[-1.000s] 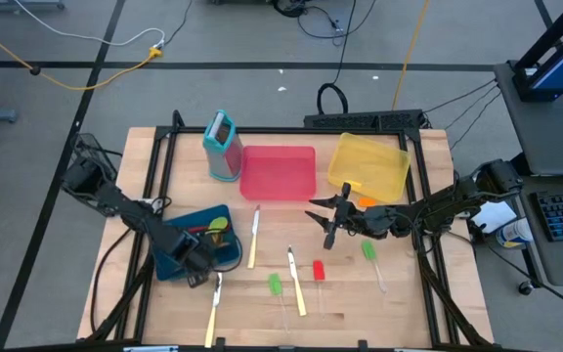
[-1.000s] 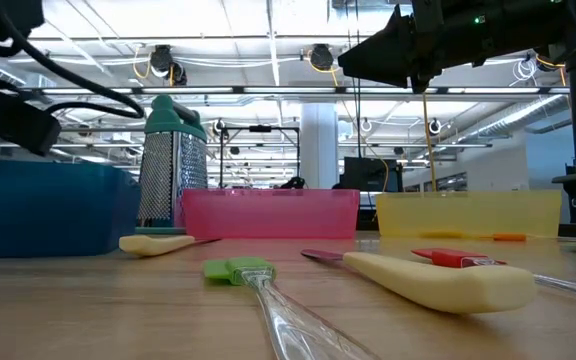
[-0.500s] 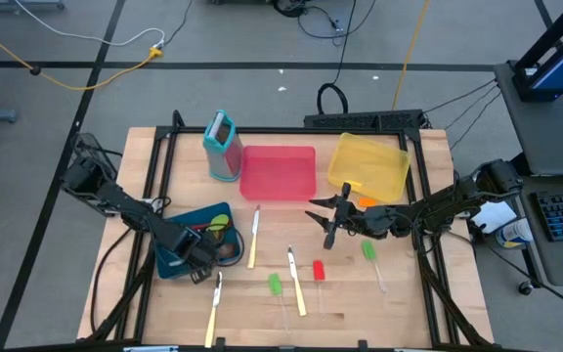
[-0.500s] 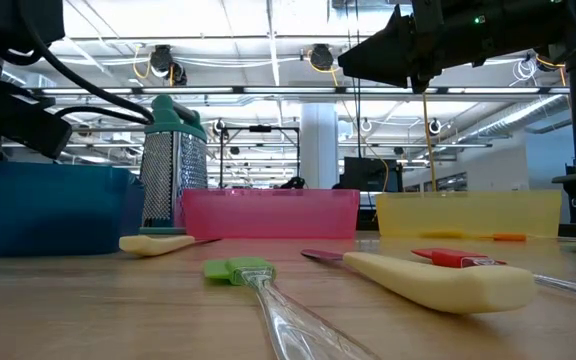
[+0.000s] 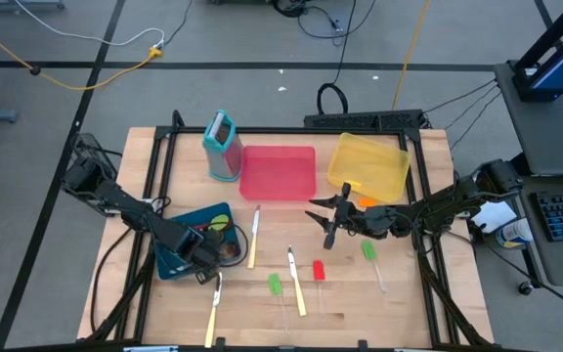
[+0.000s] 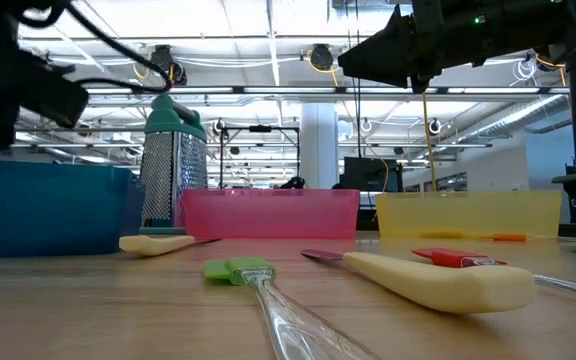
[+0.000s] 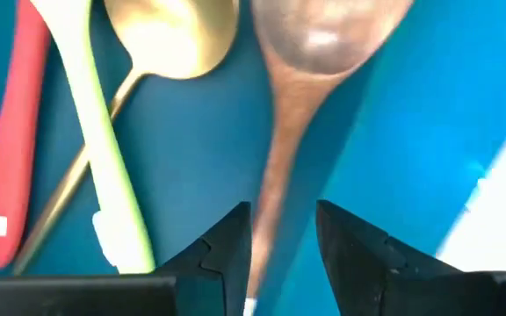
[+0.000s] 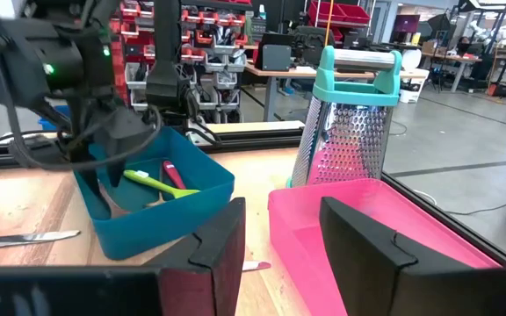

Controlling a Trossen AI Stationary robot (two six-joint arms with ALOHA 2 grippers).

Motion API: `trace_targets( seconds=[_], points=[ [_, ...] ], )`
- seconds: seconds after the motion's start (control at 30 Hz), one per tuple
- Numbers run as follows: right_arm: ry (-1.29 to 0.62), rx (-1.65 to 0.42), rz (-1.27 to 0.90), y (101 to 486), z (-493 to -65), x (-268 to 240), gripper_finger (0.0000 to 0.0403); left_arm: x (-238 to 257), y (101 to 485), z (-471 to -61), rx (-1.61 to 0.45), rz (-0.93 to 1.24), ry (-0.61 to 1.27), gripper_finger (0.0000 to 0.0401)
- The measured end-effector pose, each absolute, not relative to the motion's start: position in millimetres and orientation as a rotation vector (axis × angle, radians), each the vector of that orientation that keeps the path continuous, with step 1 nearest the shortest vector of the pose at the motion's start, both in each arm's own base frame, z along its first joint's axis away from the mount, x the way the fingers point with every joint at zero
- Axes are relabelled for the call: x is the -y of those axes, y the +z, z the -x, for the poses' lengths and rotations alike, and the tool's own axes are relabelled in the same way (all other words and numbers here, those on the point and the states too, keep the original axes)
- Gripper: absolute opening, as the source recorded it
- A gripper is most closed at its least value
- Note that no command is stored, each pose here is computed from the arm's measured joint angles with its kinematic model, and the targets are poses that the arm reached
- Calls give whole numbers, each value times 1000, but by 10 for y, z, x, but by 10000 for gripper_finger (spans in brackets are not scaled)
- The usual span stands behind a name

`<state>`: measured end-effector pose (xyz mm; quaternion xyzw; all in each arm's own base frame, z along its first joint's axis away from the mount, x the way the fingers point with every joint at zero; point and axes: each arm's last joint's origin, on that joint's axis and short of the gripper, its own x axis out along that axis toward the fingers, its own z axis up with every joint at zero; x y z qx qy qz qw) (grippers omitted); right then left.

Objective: Pick & Place Kitchen Items
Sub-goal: Put the bottom left yellow knife into the pink bin

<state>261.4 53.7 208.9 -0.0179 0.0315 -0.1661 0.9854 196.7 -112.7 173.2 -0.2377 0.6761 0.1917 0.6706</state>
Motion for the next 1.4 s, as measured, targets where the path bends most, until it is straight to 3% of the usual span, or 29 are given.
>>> trace_targets(
  seconds=[0.37, 0.6, 0.8, 1.4],
  points=[
    [-334, -67, 10, 2080, -2614, -537, 141, 1388, 2322, -2049, -1420, 861, 695, 131],
    [-335, -65, 6, 2081, -2614, -536, 141, 1607, 2362, -1957, -1291, 1020, 810, 131],
    [-334, -66, 6, 2081, -2614, -537, 141, 1824, 2241, -1889, -1296, 1049, 860, 131],
    [-335, -65, 6, 2081, -2614, -537, 141, 2536, 1482, -2184, -1410, 1145, 623, 131]
  ],
)
